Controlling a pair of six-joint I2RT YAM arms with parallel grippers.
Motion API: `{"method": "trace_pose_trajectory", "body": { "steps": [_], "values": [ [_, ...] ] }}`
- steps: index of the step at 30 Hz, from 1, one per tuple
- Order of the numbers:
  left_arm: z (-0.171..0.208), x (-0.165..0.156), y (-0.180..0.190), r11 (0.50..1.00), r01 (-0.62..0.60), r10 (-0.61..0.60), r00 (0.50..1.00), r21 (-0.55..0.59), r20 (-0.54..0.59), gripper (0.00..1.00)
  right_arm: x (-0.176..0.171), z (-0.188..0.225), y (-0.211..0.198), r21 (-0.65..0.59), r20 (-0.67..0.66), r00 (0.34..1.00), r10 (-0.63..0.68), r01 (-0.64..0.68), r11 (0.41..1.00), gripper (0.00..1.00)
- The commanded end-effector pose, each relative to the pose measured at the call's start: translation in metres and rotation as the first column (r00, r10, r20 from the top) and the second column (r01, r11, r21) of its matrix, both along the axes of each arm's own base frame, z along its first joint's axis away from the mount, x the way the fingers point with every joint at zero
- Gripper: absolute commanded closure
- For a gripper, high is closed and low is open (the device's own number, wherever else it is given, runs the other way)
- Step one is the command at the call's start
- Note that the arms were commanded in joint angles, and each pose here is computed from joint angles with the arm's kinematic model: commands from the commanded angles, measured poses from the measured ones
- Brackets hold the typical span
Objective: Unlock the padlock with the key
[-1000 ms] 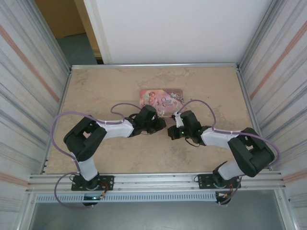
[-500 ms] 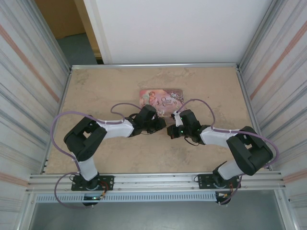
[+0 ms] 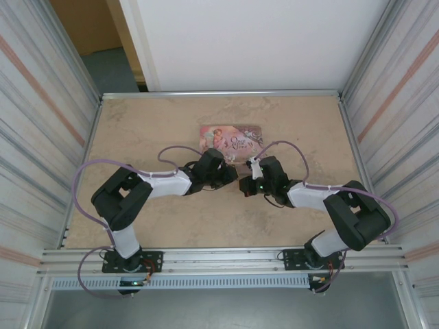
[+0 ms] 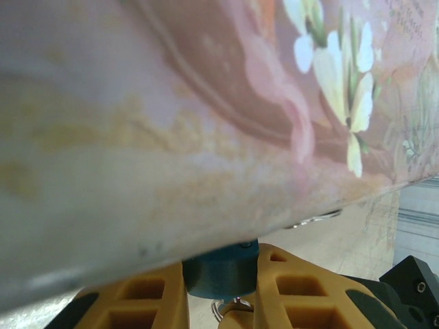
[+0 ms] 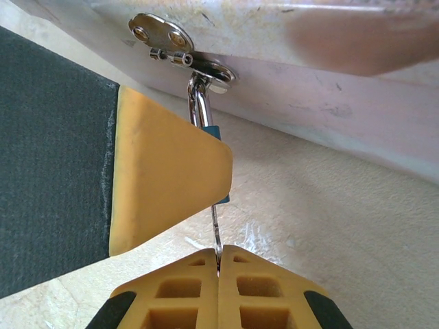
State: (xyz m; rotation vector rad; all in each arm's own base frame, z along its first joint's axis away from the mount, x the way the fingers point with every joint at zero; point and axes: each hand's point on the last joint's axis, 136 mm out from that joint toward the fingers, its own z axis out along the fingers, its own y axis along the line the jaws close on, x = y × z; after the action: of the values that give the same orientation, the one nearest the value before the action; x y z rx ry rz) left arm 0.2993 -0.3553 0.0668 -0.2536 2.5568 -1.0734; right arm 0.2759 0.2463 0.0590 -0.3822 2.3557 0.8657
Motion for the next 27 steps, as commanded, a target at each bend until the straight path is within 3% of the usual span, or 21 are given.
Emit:
{"method": "trace_pose_trajectory", "body": {
  "steps": [1,8,27],
  "values": [
    [-0.005,-0.032,-0.022,0.995,0.102,-0.103,0.993,-0.022,-0.06,1.0,0.037,0.098,0.033,0.205,0.31,0.95,0.019,-0.087,0.975,1.0],
    [-0.015,-0.041,-0.02,0.995,0.092,-0.094,0.991,-0.023,-0.091,1.0,0.047,0.134,0.038,0.265,0.38,0.925,0.026,-0.135,0.955,1.0],
    [-0.006,-0.04,-0.024,0.996,0.06,-0.067,0.989,-0.061,-0.132,1.0,0.043,0.153,0.03,0.263,0.466,0.884,0.029,-0.169,0.95,1.0]
  ]
}}
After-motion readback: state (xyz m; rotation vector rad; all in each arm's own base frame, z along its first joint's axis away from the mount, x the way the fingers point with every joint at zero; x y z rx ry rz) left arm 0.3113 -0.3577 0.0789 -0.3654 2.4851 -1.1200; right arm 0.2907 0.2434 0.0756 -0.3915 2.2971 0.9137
